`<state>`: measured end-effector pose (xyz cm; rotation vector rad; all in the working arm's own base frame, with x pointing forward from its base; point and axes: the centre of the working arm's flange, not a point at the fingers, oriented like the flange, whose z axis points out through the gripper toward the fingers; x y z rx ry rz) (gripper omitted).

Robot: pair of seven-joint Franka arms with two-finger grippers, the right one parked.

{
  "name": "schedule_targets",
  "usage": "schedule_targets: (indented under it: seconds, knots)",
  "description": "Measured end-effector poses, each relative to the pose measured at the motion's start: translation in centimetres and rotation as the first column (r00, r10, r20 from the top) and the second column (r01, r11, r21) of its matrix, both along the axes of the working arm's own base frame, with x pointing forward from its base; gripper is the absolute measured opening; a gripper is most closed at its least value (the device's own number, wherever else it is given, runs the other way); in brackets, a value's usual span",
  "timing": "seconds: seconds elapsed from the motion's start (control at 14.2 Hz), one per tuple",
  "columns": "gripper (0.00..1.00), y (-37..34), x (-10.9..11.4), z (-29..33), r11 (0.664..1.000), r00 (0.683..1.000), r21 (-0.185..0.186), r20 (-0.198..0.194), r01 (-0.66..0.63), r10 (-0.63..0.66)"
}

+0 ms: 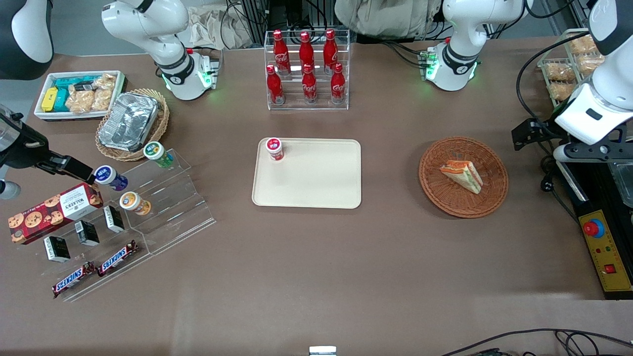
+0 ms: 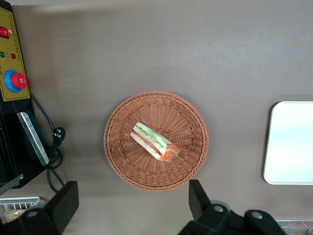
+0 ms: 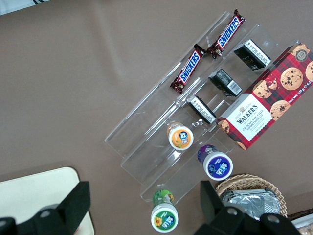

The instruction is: Place sandwich from basket to tray

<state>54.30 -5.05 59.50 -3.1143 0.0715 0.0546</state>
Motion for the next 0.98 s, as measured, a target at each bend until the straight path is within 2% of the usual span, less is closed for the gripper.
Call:
schedule_targets:
  seconds: [0.49,0.63,0.77,0.98]
  knots:
    - [1.0,-0.02,0.0,0.0,1.0,1.0,0.001,0.0,0.001,-0.001]
    - [1.0,0.2,-0.17,-0.17,1.0,1.0,0.003,-0.016,-0.012,0.012]
    - [1.0,0.4,-0.49,-0.47,0.995,0.994,0.013,-0.044,-0.096,0.096]
    - [1.0,0.22,-0.56,-0.63,0.985,0.984,0.025,-0.045,-0.171,0.172]
